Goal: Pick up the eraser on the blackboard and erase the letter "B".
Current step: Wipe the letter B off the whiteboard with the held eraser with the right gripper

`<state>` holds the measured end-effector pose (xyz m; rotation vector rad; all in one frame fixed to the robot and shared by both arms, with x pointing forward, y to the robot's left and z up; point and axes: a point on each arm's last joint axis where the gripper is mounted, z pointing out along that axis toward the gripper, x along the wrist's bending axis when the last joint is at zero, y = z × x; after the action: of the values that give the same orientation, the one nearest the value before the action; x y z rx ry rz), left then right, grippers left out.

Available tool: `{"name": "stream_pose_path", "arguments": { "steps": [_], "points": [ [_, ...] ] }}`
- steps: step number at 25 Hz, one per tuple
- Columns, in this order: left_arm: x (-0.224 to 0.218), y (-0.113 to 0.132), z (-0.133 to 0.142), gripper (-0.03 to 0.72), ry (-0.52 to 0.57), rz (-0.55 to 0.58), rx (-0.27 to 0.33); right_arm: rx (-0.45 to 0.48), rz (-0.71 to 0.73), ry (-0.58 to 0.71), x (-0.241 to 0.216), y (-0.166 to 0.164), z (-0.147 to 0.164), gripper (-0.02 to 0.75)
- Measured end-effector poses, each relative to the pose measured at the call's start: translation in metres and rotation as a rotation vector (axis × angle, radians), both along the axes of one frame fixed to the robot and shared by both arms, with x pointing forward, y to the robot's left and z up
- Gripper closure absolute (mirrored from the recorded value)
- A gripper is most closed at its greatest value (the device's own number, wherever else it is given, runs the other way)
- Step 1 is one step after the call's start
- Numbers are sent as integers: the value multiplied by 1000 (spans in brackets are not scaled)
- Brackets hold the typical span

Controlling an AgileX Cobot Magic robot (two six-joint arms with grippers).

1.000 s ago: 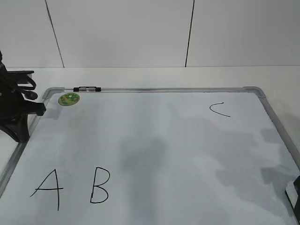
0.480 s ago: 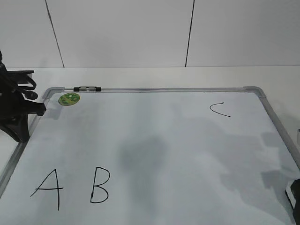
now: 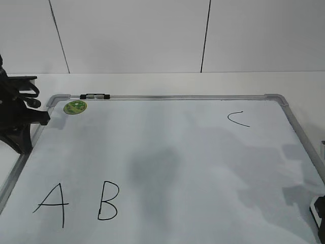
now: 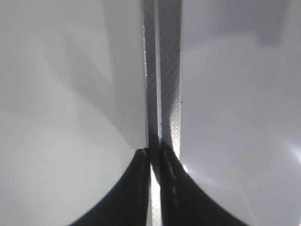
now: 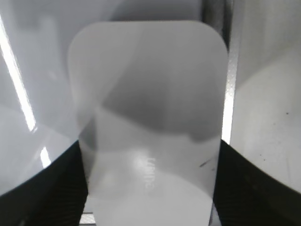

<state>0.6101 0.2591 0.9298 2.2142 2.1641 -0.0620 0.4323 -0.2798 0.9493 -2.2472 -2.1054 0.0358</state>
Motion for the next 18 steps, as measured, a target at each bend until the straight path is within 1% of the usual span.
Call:
{"name": "stream_pose_path", "arguments": {
  "steps": [18],
  "points": [
    [0,0,0,663,0,0,0,-2,1,8,-1,0,0,183]
  ]
}}
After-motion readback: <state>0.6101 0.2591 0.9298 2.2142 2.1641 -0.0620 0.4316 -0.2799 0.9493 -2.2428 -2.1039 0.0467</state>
